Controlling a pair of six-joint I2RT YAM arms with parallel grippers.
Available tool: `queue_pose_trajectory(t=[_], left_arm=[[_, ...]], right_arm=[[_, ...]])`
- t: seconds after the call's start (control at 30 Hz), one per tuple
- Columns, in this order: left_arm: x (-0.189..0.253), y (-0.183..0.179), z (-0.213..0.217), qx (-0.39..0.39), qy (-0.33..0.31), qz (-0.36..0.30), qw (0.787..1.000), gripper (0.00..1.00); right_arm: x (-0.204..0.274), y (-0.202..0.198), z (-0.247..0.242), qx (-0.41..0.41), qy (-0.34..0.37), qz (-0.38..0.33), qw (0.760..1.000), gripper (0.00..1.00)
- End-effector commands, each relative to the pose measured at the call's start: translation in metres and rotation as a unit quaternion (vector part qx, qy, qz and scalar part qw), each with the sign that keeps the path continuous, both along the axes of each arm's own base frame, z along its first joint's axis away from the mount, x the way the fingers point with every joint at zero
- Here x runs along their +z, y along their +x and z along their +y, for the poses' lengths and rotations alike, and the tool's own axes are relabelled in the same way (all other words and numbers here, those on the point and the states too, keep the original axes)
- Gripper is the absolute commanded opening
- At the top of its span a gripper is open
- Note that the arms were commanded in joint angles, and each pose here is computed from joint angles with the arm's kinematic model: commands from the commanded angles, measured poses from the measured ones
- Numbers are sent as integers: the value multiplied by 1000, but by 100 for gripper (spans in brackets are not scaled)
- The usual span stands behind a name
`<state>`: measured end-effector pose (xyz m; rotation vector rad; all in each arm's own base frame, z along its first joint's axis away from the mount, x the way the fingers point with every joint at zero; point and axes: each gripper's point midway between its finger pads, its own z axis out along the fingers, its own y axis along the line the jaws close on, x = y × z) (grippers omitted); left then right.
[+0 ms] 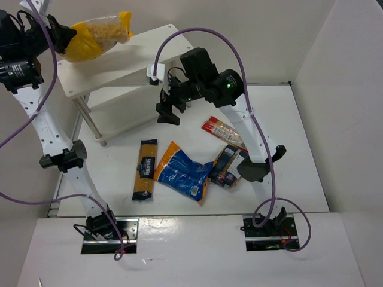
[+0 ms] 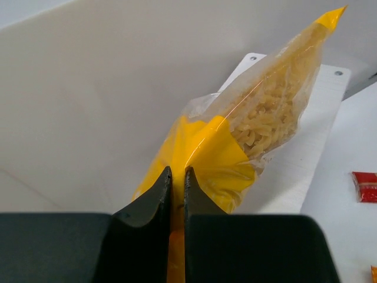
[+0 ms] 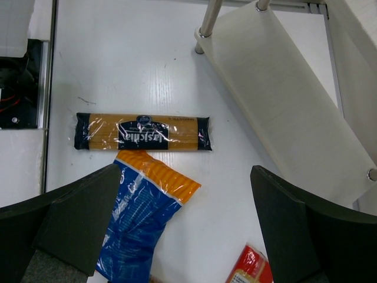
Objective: Place and organize the pasta boxes and bags onto the shelf
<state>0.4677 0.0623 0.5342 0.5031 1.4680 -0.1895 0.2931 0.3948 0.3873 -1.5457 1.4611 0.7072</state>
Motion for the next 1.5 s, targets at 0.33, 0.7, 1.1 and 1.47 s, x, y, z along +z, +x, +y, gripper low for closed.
queue_pose_trajectory(t=[0.33, 0.7, 1.1, 1.47], left_arm=[[35, -1, -6, 107, -43, -34, 993, 0], [-3, 15, -30, 119, -99, 51, 987, 0], [-43, 13, -65, 63, -110, 139, 982, 0], [-87, 3, -75, 60, -121, 151, 979, 44]], right_arm=[[2, -9, 3, 8, 4, 9, 1000, 99], [2, -9, 3, 8, 4, 9, 1000, 99], [9, -15, -1, 10, 10, 12, 1000, 99], [13, -20, -6, 10, 10, 11, 1000, 99]])
